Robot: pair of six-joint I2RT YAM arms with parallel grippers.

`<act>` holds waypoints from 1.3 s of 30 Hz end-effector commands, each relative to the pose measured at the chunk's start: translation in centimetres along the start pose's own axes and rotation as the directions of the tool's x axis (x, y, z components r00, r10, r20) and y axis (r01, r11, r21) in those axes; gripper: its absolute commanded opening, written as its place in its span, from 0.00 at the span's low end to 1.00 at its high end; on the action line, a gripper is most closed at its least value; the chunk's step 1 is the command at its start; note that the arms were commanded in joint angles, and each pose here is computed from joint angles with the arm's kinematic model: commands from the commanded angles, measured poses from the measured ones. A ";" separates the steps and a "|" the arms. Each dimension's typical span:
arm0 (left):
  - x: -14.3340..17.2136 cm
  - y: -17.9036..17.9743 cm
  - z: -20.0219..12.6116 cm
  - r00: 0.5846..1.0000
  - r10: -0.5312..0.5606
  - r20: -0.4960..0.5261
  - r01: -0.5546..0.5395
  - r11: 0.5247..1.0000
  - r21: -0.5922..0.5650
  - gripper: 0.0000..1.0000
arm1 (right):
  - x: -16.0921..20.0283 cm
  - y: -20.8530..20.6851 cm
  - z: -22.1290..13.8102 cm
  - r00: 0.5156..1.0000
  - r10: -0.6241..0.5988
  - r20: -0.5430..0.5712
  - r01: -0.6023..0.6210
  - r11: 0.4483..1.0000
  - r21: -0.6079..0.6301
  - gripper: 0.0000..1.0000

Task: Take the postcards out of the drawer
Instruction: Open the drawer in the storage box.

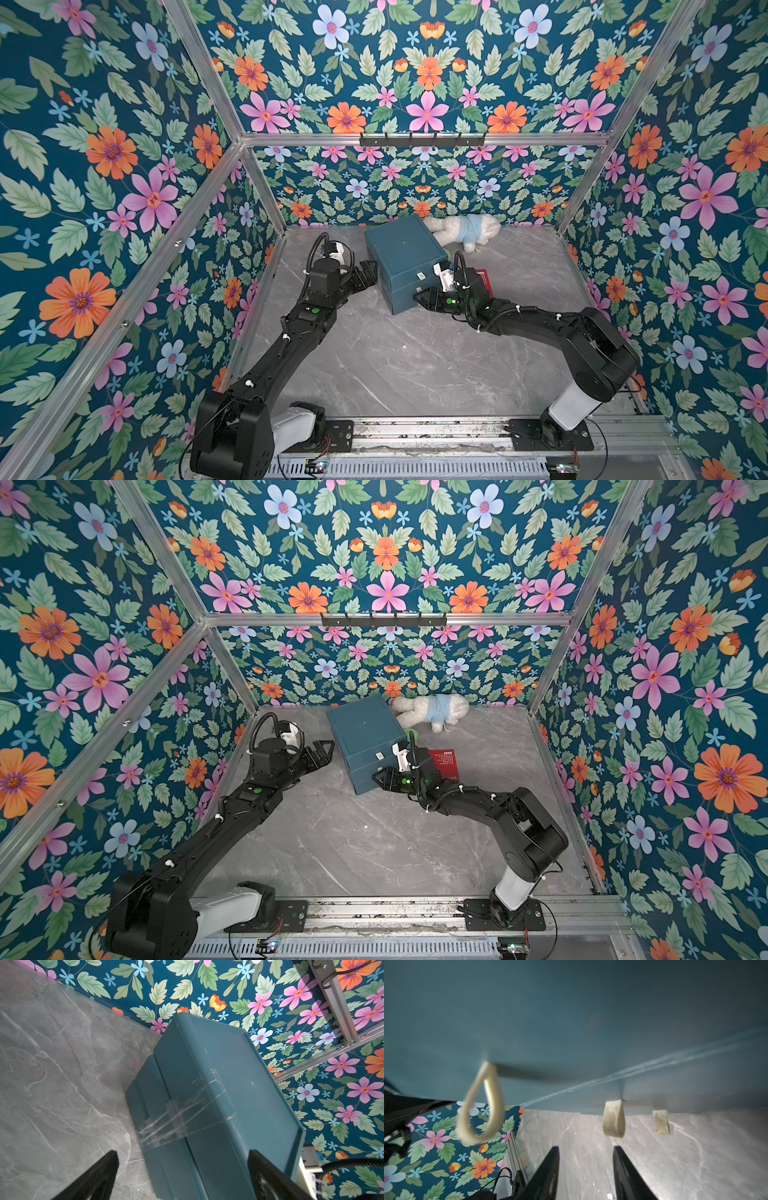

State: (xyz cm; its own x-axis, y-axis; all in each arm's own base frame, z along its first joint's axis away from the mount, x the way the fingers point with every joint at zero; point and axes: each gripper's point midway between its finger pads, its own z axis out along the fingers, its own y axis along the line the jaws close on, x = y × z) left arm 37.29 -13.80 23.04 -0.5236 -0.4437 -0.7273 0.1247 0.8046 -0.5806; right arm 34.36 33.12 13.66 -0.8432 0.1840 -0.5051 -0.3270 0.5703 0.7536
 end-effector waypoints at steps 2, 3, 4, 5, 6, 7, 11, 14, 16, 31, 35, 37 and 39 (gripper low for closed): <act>-0.3 0.0 -0.1 1.000 0.015 0.016 -0.015 1.000 -0.005 1.00 | -1.1 0.5 0.5 0.999 0.001 0.041 0.000 1.000 -0.022 0.42; -0.3 0.0 -0.1 1.000 0.015 0.015 -0.015 1.000 -0.005 1.00 | -1.1 0.3 0.6 0.999 0.002 0.040 -0.002 1.000 -0.019 0.40; -0.4 0.0 -0.2 1.000 0.015 0.016 -0.015 1.000 -0.005 1.00 | -1.1 0.1 0.7 0.999 0.003 0.041 -0.003 1.000 -0.015 0.39; -0.3 0.0 -0.2 1.000 0.016 0.016 -0.016 1.000 -0.006 1.00 | -1.1 0.0 0.8 0.999 0.004 0.042 -0.004 1.000 -0.012 0.37; -0.3 0.1 -0.2 1.000 0.014 0.015 -0.014 1.000 -0.006 1.00 | -1.0 -0.2 0.9 0.999 0.006 0.044 -0.006 1.000 -0.009 0.34; -0.3 0.1 -0.2 1.000 0.015 0.015 -0.015 1.000 -0.007 1.00 | -1.1 -0.2 0.9 0.999 0.003 0.049 -0.003 1.000 -0.008 0.32; -0.3 0.0 -0.3 1.000 0.016 0.016 -0.016 1.000 -0.008 1.00 | -1.6 -1.1 0.5 0.995 -0.008 0.101 0.004 0.999 0.035 0.34; -0.3 0.1 -0.3 1.000 0.013 0.017 -0.013 1.000 -0.010 1.00 | -2.1 -1.8 0.1 0.987 -0.008 0.161 0.000 0.999 0.050 0.38; -0.2 0.2 -0.3 1.000 0.011 0.016 -0.011 1.000 -0.010 1.00 | -2.5 -1.8 0.1 0.982 -0.006 0.189 -0.003 0.999 0.045 0.38; -0.1 0.2 -0.2 1.000 0.011 0.012 -0.011 1.000 -0.010 1.00 | -4.1 -1.2 0.7 0.973 -0.020 0.229 0.011 0.999 0.043 0.15; -0.1 0.2 -0.4 1.000 0.014 0.014 -0.013 1.000 -0.012 1.00 | -3.9 -0.9 0.7 0.976 -0.023 0.217 0.018 1.000 0.024 0.00; -0.1 0.3 -0.4 1.000 0.014 0.016 -0.014 1.000 -0.013 1.00 | -3.9 -0.7 0.6 0.976 -0.022 0.215 0.019 1.000 0.019 0.00; -0.1 0.3 -0.4 1.000 0.014 0.014 -0.014 1.000 -0.012 1.00 | -3.6 -0.6 0.2 0.978 -0.023 0.209 0.020 1.000 0.014 0.00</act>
State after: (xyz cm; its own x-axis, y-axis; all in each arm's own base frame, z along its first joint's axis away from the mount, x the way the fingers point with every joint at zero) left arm 37.07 -13.54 22.90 -0.5194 -0.4455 -0.7292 0.1167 0.8084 -0.5770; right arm 38.08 31.99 13.70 -0.7325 0.3298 -0.5956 -0.3079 0.6198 0.7218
